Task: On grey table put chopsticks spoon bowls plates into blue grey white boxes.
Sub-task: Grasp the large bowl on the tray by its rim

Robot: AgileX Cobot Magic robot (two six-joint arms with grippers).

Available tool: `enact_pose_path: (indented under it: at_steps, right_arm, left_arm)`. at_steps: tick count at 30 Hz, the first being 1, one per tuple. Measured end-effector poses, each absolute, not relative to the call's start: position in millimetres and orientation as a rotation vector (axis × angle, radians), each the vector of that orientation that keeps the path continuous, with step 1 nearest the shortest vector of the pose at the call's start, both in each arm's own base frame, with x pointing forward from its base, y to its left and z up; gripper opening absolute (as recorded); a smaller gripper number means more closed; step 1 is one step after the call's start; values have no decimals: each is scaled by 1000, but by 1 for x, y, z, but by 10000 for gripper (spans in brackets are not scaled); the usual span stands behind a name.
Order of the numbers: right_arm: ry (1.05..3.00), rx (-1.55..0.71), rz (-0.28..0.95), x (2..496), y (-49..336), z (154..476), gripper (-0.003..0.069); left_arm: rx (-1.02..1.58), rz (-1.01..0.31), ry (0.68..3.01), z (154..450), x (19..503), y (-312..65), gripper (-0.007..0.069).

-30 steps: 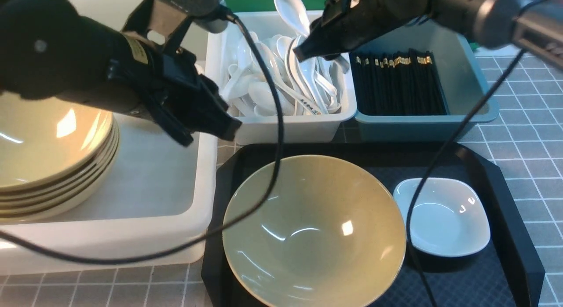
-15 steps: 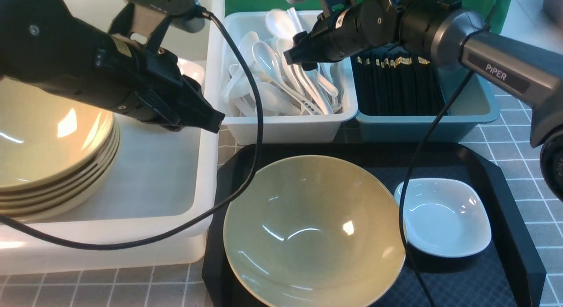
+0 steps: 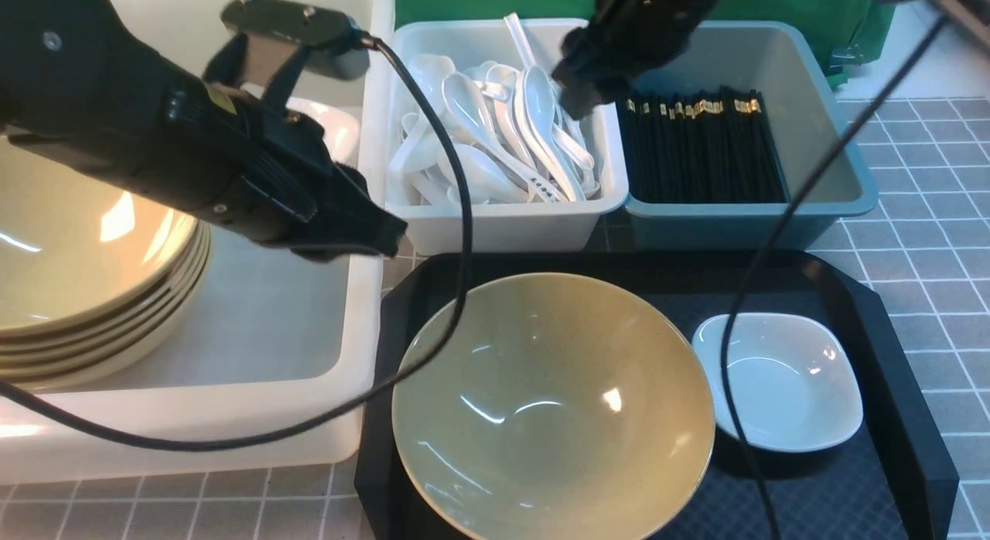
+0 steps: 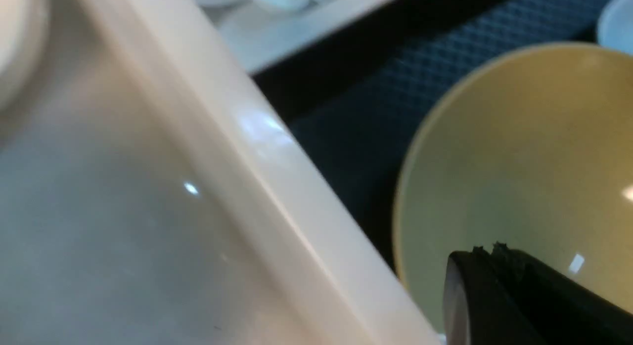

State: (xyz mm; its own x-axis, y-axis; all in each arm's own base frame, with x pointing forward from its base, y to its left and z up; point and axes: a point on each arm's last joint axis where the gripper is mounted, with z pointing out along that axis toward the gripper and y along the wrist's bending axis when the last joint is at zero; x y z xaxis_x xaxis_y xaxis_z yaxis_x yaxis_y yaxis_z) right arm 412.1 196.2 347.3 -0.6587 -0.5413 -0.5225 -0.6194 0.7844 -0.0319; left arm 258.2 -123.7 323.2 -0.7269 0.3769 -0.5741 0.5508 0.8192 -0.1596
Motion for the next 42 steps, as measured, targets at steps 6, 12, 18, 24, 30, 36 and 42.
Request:
enact_pose_path:
  at_steps: [6,12,18,24,30,36,42]
  right_arm:
    - [2541,-921,189,367,177,349,150]
    - [2616,-980,181,301,150,345,52]
    - [2620,-992,179,245,124,349,45]
    - [2517,-959,186,198,103,373,45]
    - [2428,-911,197,172,90,394,46]
    - [2406,-878,206,162,86,401,51]
    - [2415,-870,209,161,85,399,59]
  left_arm:
    - [807,-475,2480,338,248,-136,-11]
    - [907,-385,2395,363,245,-159,-8]
    - [941,-313,2421,360,269,-179,62]
    - [1052,-279,2561,316,297,-205,266]
    - [1123,-130,2629,270,324,-213,412]
    - [1144,-79,2637,238,341,-220,428]
    - [1144,-110,2689,214,346,-226,364]
